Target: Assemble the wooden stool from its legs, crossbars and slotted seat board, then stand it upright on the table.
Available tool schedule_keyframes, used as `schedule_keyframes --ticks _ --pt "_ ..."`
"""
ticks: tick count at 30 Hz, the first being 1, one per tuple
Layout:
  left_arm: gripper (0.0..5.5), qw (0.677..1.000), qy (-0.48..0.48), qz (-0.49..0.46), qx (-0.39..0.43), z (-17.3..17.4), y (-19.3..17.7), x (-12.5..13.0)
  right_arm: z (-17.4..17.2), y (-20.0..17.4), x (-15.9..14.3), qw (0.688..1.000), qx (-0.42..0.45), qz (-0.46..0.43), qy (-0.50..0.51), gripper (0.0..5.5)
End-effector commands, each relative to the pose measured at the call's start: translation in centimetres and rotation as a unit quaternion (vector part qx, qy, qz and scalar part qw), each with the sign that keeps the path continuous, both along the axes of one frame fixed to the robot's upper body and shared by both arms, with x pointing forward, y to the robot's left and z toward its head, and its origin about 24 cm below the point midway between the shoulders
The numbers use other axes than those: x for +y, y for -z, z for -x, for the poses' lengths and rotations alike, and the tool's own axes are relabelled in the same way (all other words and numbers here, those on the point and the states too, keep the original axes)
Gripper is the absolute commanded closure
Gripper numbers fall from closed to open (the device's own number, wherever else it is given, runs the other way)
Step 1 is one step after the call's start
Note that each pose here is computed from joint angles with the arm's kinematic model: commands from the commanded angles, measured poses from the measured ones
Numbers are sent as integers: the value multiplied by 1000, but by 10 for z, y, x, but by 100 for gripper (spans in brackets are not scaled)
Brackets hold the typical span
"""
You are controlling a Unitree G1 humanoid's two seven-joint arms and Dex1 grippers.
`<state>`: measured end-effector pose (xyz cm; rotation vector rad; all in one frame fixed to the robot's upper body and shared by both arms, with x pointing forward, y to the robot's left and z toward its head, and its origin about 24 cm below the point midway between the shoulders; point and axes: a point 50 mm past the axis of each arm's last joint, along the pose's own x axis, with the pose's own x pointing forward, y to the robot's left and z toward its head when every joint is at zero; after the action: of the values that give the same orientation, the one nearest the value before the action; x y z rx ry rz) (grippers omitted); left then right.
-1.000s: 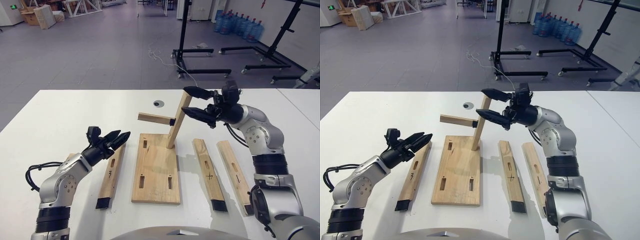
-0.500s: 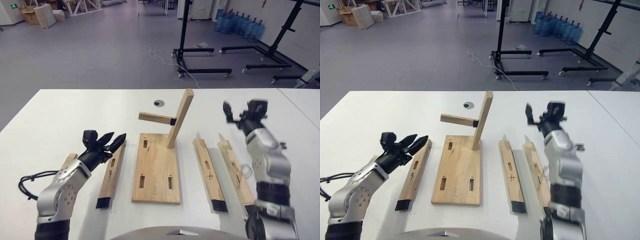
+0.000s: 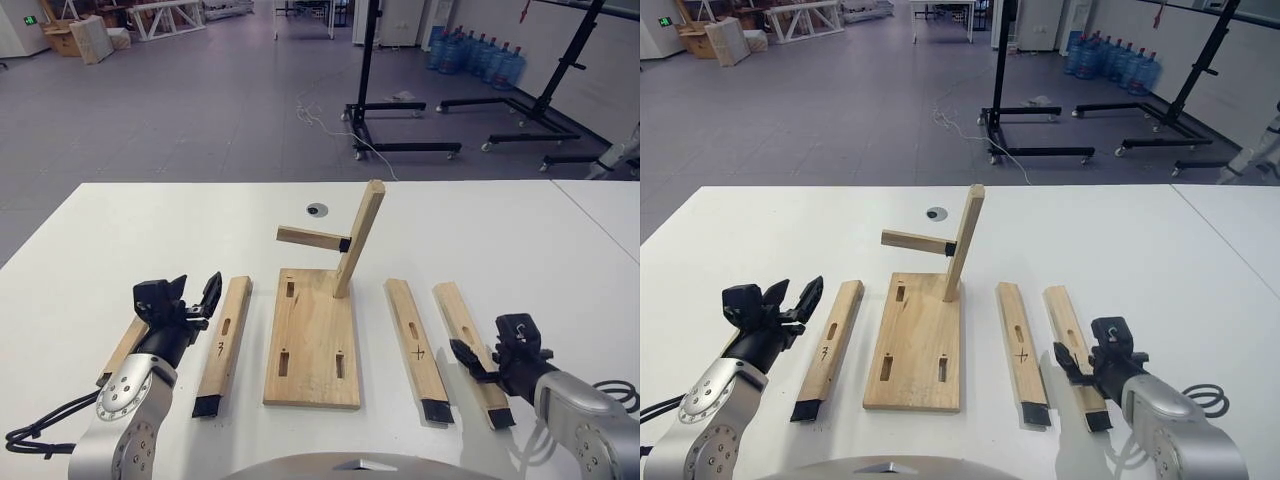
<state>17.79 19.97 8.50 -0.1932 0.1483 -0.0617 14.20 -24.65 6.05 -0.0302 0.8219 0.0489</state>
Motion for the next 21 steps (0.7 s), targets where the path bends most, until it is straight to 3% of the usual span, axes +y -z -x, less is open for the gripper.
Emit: schedule_keyframes --ticks 1,10,16,19,21 --pt "207 1000 7 -16 5 -1 -2 -2 9 12 -5 997 74 -7 26 94" --pt "207 1000 24 4 16 -6 -1 -13 6 21 -5 989 149 -11 6 235" --pt "207 998 54 -11 -7 -11 -7 -21 -1 23 -2 989 144 -17 5 320" --pt "207 997 65 -20 -27 -14 -14 -22 -19 22 -5 994 103 -27 34 348" --pt "207 996 62 -26 -53 -17 -19 -18 -54 6 -7 998 11 -36 50 348"
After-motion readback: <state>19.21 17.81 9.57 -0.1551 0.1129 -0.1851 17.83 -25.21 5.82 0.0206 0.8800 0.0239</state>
